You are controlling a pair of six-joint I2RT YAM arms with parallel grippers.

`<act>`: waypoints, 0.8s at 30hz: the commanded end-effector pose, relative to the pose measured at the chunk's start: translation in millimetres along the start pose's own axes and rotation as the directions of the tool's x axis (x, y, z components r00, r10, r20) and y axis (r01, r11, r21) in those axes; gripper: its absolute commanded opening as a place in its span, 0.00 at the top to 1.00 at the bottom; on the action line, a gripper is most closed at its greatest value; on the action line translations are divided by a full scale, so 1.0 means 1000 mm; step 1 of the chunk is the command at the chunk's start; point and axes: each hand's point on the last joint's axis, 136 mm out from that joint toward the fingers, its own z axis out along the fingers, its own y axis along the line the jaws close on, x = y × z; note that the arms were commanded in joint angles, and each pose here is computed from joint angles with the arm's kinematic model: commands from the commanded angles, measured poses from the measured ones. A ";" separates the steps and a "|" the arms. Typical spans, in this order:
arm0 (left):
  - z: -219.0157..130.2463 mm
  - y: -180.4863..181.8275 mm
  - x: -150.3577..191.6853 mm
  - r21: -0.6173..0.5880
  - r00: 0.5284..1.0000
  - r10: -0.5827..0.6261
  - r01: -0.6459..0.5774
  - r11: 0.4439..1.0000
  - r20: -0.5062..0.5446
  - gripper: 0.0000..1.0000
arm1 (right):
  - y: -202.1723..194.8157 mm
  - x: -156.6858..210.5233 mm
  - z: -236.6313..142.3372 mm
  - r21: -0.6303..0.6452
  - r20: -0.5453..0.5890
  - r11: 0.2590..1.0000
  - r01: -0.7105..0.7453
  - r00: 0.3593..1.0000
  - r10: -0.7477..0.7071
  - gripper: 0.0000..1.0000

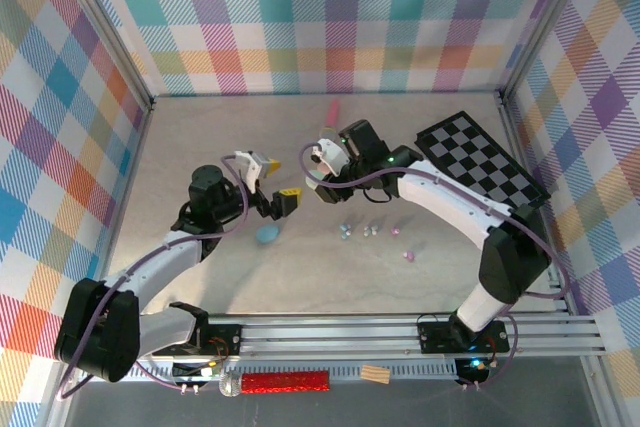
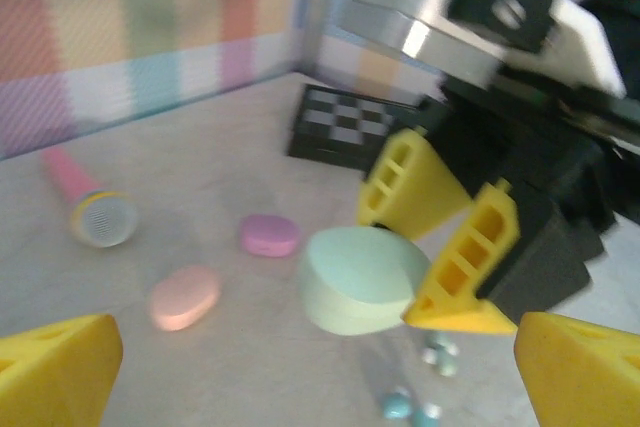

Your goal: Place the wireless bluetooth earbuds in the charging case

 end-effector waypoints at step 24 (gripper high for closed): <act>0.013 -0.107 -0.022 0.487 0.987 0.157 -0.148 0.861 0.022 0.23 | 0.080 -0.012 -0.097 -0.330 0.124 0.917 0.223 0.973 -0.192 0.64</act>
